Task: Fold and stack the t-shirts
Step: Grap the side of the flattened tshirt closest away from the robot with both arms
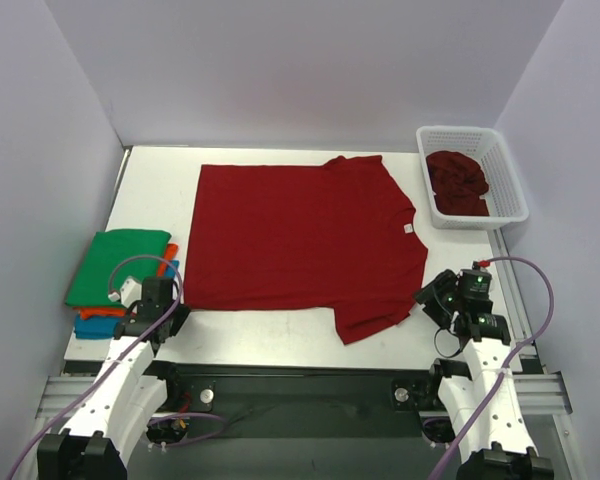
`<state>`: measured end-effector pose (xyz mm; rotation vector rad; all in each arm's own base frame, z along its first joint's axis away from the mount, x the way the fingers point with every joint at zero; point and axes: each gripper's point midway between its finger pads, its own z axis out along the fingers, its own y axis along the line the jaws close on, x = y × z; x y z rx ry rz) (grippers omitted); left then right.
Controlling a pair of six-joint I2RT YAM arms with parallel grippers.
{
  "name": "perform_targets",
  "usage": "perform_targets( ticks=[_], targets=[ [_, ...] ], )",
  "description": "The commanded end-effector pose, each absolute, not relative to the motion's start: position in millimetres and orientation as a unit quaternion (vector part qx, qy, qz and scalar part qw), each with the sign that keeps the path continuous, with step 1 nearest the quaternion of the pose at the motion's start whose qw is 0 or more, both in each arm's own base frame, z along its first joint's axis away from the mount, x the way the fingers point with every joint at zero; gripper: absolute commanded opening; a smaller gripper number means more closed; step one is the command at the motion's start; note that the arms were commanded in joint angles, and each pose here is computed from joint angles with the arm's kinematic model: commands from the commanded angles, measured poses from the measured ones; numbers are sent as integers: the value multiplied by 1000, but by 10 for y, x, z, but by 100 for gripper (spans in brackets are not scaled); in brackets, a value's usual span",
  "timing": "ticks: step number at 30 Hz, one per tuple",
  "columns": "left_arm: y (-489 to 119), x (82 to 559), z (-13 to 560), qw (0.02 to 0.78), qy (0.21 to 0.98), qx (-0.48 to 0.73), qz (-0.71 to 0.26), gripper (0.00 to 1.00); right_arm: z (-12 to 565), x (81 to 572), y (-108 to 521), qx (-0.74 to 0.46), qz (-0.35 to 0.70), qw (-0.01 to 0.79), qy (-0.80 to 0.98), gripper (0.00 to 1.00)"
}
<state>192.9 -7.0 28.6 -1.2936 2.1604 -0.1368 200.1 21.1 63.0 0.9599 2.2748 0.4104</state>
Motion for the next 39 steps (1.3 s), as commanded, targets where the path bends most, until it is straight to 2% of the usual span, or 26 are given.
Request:
perform_targets(
  ticks=[1, 11, 30, 34, 38, 39],
  targets=[
    [-99, 2125, 358, 338, 797, -494, -80, 38, 538, 1889, 275, 353, 159, 295, 874, 47],
    [-151, 2346, 484, 383, 777, -483, -123, 38, 417, 1822, 319, 352, 161, 280, 879, 47],
    [-106, 2412, 505, 392, 774, -483, -117, 37, 455, 1778, 445, 343, 176, 268, 883, 47],
    [-107, 2442, 537, 400, 770, -482, -123, 22, 466, 1697, 509, 344, 186, 251, 885, 47],
    [-117, 2485, 598, 408, 769, -476, -129, 2, 485, 1584, 593, 343, 199, 220, 891, 47],
    [-122, 2490, 603, 408, 770, -474, -130, 0, 486, 1564, 598, 343, 198, 215, 893, 46]
  ],
)
